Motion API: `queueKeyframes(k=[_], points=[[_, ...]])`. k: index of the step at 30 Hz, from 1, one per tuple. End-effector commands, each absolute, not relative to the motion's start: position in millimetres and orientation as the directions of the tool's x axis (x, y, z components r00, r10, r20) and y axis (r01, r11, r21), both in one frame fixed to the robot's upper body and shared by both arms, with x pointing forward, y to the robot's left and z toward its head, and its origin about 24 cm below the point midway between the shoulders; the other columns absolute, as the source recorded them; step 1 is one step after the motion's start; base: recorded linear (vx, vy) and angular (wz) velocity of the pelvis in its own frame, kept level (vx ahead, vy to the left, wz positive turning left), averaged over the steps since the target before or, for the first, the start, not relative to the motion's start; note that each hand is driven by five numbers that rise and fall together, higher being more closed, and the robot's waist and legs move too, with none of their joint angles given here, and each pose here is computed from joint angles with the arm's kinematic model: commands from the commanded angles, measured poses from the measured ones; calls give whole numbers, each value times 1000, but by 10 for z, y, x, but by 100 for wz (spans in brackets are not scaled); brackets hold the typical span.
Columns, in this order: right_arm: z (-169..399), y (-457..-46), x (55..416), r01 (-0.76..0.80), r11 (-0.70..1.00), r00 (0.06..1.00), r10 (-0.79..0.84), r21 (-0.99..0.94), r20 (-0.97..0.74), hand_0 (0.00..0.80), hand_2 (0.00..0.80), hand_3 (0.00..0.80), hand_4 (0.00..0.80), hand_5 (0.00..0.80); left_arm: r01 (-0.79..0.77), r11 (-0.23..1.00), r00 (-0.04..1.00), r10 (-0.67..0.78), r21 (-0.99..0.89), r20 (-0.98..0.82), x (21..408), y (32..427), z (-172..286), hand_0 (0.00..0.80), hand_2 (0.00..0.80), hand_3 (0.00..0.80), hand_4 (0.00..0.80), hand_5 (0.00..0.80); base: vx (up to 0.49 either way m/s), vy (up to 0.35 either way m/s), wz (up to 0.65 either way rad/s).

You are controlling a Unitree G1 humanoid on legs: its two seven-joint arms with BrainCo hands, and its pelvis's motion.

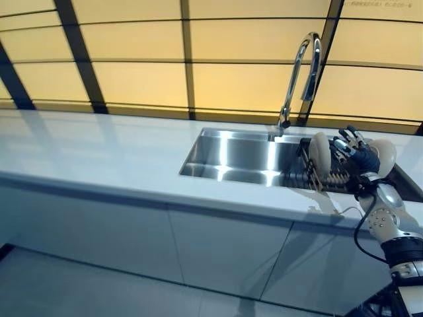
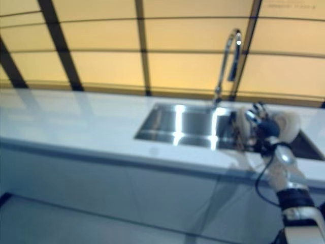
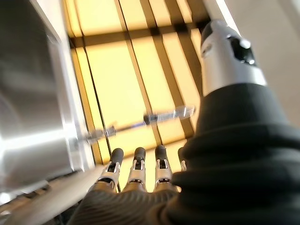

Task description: Take plates into dishwasher

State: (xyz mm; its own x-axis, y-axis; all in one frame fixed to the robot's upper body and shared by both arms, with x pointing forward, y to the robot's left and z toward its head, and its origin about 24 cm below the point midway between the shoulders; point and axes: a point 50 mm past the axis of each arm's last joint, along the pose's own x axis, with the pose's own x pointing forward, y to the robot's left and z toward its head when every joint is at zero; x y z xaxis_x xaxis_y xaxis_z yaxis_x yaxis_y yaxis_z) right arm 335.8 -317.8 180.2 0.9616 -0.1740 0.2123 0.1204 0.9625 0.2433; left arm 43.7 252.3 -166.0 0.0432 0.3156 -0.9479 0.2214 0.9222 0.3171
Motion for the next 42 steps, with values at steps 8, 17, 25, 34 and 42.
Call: queueKeyframes(k=[8,17,25,34,42], points=[[2537,-3199,3470,293,923,820,-377,249,431,0,0,0,0,0,205,906,86,359,369,-929,620,2726,-1577,0,0,0,0,0,424,-13,-73],[2545,-3166,3487,237,960,875,-278,150,397,0,0,0,0,0,147,896,165,395,418,-904,831,2736,-1533,0,0,0,0,0,151,99,-49],[2634,-3263,3456,303,943,859,-332,134,391,0,0,0,0,0,155,887,187,406,435,-895,902,2793,-1498,0,0,0,0,0,8,9,5],[2655,-3322,3422,332,941,863,-331,66,381,0,0,0,0,0,180,900,240,352,398,-905,1097,2645,-1501,0,0,0,0,0,-127,61,5],[2683,-3081,3586,266,959,877,-284,102,388,0,0,0,0,0,168,885,230,394,435,-890,1208,2731,-1438,0,0,0,0,0,-174,18,-10]])
